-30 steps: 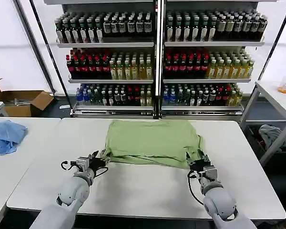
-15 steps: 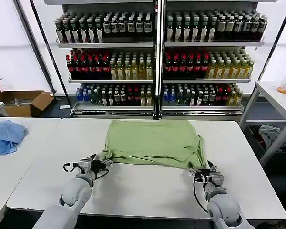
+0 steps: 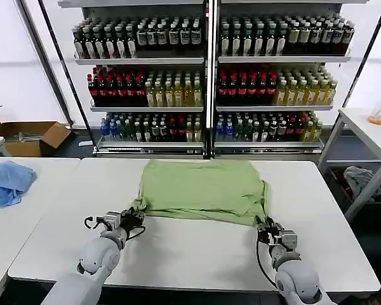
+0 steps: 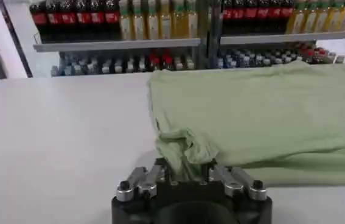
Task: Fold and organize the clothes.
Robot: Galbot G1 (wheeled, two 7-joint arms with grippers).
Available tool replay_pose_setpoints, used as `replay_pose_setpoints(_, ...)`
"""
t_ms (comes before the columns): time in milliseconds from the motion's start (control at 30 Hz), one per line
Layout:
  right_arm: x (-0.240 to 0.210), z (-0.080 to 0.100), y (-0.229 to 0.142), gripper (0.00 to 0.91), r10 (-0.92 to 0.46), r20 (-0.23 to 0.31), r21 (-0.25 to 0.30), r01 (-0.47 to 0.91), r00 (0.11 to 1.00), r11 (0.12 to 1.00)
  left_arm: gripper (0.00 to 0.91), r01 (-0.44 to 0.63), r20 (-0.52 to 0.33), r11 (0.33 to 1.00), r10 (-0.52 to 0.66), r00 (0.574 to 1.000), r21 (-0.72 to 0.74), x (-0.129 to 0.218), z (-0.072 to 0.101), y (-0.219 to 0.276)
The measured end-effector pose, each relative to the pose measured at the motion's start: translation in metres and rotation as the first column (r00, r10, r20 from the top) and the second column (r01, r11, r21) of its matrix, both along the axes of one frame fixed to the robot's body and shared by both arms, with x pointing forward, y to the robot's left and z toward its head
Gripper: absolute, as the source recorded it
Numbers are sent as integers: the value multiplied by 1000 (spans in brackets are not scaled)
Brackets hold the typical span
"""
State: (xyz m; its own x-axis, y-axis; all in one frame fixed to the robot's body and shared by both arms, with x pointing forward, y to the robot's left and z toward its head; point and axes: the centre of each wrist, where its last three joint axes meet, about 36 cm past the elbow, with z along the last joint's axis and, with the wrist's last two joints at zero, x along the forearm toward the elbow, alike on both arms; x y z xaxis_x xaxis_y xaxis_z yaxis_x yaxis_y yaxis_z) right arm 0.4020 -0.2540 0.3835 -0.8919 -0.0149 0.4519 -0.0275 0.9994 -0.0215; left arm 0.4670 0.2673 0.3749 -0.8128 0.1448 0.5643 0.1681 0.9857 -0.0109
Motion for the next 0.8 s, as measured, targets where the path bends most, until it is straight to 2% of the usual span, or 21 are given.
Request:
replay_pose_setpoints(333,-21,9,-4,0,23,1,-18,-23,1000,1000,101,6,-14,999,-7,1000,-33,-22,7,2)
replay_pose_setpoints(800,-87,33,-8,0,69,-23,-65,-70,997,995,101,40,-20,998,-41,999,-38,-104,25,-4)
